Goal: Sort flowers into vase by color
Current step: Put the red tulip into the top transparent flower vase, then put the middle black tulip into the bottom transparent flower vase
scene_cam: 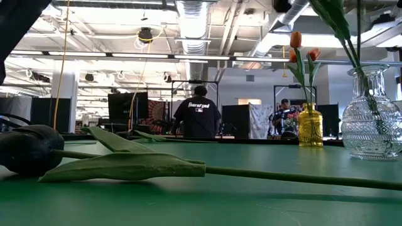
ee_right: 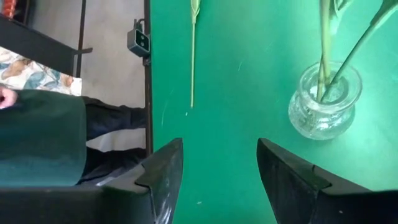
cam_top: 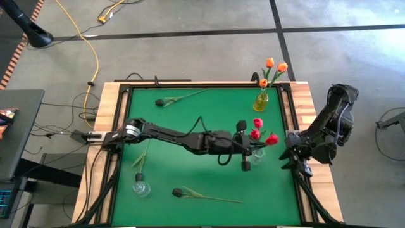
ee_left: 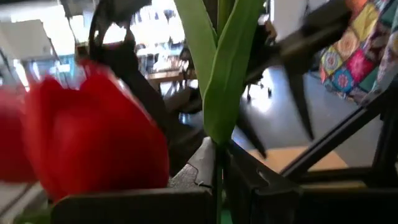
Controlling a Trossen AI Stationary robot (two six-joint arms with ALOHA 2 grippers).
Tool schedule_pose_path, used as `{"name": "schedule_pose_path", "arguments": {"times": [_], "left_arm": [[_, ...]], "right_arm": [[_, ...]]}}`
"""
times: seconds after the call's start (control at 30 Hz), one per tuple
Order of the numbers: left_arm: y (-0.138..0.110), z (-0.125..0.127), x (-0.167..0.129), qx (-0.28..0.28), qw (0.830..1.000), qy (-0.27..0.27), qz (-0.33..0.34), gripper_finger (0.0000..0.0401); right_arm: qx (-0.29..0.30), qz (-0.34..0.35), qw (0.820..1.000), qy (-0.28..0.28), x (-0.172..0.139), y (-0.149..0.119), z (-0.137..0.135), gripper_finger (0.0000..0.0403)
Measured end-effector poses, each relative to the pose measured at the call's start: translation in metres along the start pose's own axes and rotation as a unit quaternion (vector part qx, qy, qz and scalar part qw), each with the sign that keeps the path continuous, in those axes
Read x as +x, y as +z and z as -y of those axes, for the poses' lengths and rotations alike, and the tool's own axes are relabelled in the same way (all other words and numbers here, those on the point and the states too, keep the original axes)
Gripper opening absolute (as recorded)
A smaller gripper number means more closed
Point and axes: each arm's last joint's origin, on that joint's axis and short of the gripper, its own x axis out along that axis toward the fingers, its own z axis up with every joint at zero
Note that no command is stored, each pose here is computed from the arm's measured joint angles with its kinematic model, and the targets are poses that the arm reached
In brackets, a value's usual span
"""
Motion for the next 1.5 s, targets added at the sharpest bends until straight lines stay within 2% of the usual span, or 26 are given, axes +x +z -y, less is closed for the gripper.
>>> {"name": "schedule_pose_path", "arguments": {"times": [0.2,0.37,0.53,0.8,1.03,1.17,1.27,1.4,1.5], "left_arm": [[-0.008,-0.011,0.002,-0.062,0.997,0.010,-0.035,0.0000],[-0.009,-0.012,0.002,-0.041,0.998,-0.002,-0.038,0.0009],[-0.012,-0.010,0.002,-0.022,0.998,-0.011,-0.056,0.0059],[-0.015,-0.007,0.001,-0.049,0.995,-0.054,-0.074,0.0159],[-0.014,-0.006,-0.004,-0.052,0.990,-0.085,-0.102,0.0198],[-0.010,-0.010,-0.013,-0.072,0.983,-0.084,-0.150,0.0201],[-0.008,-0.011,-0.020,-0.069,0.975,-0.101,-0.187,0.0200],[-0.003,-0.010,-0.032,-0.075,0.956,-0.152,-0.237,0.0200],[0.002,-0.013,-0.045,-0.076,0.944,-0.160,-0.280,0.0199]], "right_arm": [[0.000,0.002,1.000,-0.001,0.000,0.000,0.000,0.0230],[0.000,0.003,1.000,-0.002,0.000,0.000,0.000,0.0230],[0.000,0.003,1.000,-0.002,0.000,0.000,0.000,0.0230],[0.006,0.016,1.000,-0.011,0.000,0.002,0.001,0.0230],[0.013,0.021,1.000,-0.017,0.001,0.004,0.003,0.0230],[0.016,0.023,0.999,-0.019,0.001,0.005,0.003,0.0230],[0.020,0.025,0.999,-0.021,0.002,0.006,0.004,0.0230],[0.025,0.029,0.999,-0.025,0.002,0.007,0.005,0.0230],[0.029,0.031,0.999,-0.028,0.002,0.008,0.006,0.0230]]}}
